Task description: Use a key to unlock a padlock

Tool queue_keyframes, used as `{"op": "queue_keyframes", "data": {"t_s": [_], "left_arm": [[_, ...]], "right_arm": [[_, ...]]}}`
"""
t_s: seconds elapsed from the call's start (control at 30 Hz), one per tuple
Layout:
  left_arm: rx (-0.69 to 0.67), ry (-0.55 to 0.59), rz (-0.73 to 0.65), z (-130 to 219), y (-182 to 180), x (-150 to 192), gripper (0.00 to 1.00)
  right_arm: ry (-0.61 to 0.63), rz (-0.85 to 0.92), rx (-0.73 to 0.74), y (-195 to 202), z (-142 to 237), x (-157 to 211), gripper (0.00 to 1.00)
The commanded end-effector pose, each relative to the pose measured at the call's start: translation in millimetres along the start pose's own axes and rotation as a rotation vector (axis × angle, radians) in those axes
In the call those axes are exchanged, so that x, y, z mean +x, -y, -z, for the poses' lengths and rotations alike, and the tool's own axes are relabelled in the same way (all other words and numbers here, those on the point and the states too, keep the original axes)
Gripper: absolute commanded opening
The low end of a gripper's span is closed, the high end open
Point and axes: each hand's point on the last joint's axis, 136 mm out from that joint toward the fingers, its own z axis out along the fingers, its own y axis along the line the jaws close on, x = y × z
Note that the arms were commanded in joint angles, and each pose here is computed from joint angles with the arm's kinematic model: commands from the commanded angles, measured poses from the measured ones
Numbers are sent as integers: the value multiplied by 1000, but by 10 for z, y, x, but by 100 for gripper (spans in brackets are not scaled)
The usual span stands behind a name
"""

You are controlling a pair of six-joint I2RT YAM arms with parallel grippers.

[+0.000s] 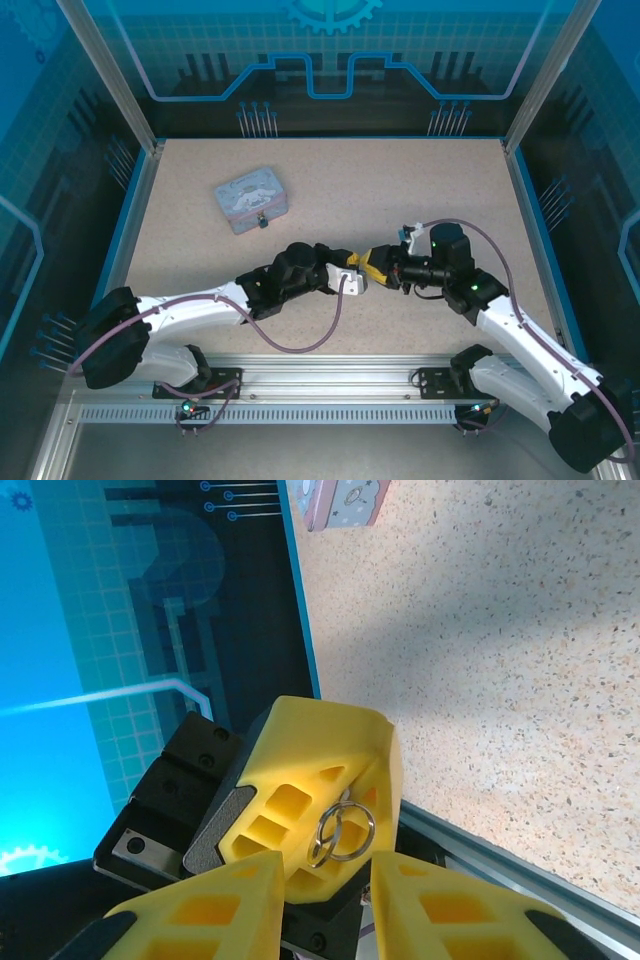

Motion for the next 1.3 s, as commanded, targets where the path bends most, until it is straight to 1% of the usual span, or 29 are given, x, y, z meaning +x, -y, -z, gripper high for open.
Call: {"op": "queue_keyframes", "data": {"t_s": [0.0, 0.1, 0.23, 0.33, 0.47, 0.53, 0.57, 0.67, 0.8, 0.87, 0.93, 1.0, 1.1, 1.2, 1.27], "left_arm": [[-19, 21, -12, -11, -75, -107, 0], [-23, 23, -10, -9, -83, -110, 0], [-20, 22, -13, -7, -72, -109, 0], [-22, 22, -13, -4, -76, -109, 0], [-28, 22, -10, 0, -83, -108, 0], [-33, 21, -8, 6, -91, -103, 0], [-37, 20, -6, 11, -98, -103, 0], [-56, 23, 16, 41, -138, -108, 0], [-67, 48, 96, 161, -206, -149, 20], [-61, 57, 163, 272, -240, -157, 31], [-50, 62, 236, 398, -255, -136, 39], [-37, 80, 328, 549, -266, -123, 47], [-45, 120, 511, 790, -353, -130, 57], [-82, 172, 793, 999, -579, -171, 67], [-73, 186, 1020, 1076, -733, -177, 70]], "right_arm": [[3, -2, -15, -35, -48, 5, 29], [5, -1, -17, -47, -76, 1, 28], [-4, -3, -11, -39, -113, 7, 25], [-2, -3, -7, -36, -122, 0, 19], [4, -3, 0, -19, -119, -7, 8], [4, -1, 5, -6, -117, -4, 5], [5, 0, 12, 13, -115, -6, 1], [13, 16, 23, 46, -100, -5, 0], [35, 66, -2, 47, -93, -35, 0], [41, 124, -14, 46, -87, -55, 0], [46, 200, -40, 9, -72, -72, 0], [68, 286, -73, -54, -43, -102, 0], [110, 440, -130, -189, 10, -130, 0], [137, 576, -191, -338, 46, -120, 0], [154, 657, -225, -422, 69, -107, 0]]}}
